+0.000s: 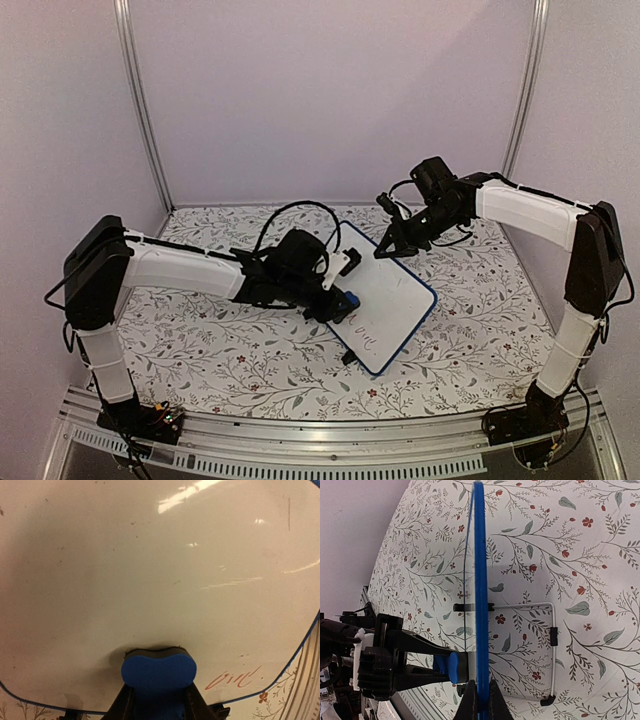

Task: Erase the whiteboard
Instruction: Erase the whiteboard from the whiteboard stand.

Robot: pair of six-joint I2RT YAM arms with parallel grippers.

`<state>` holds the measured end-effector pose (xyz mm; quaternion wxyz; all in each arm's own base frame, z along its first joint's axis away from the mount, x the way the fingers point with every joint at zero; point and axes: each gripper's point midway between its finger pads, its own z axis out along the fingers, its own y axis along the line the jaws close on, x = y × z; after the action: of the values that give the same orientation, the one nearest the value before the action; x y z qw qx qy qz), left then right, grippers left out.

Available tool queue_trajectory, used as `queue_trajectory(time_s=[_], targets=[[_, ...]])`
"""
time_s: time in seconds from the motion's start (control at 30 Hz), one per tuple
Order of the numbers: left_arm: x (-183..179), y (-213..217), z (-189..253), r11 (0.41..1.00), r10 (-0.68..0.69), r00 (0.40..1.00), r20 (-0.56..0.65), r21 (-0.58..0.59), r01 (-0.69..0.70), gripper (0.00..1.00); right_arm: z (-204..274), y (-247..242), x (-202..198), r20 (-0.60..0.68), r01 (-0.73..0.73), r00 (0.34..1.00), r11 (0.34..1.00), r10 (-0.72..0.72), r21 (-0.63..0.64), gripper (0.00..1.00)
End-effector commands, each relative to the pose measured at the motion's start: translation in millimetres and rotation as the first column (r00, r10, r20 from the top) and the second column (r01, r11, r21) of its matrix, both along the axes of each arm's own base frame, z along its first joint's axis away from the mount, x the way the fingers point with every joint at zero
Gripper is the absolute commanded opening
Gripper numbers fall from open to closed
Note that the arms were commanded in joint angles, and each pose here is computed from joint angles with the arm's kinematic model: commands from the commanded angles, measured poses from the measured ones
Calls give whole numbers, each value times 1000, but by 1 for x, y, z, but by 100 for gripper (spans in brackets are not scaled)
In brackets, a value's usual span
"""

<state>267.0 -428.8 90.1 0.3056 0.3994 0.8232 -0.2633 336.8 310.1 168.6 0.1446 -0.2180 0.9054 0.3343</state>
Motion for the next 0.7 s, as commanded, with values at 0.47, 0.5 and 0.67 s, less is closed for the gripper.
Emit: queue_trajectory(time_s=[0.47,0.5,0.67], targets=[[-65,39,-71,992,-6,983,-184,123,29,0,-34,-1,-24,-106,-44,994,994,33,-103,0],[-65,41,-69,992,-1,984,-179,124,24,0,-33,0,-24,-105,-44,994,994,33,-102,0],[-51,40,-43,995,13,996,-93,103,-3,0,-34,0,-24,-106,-45,994,994,34,-102,0]])
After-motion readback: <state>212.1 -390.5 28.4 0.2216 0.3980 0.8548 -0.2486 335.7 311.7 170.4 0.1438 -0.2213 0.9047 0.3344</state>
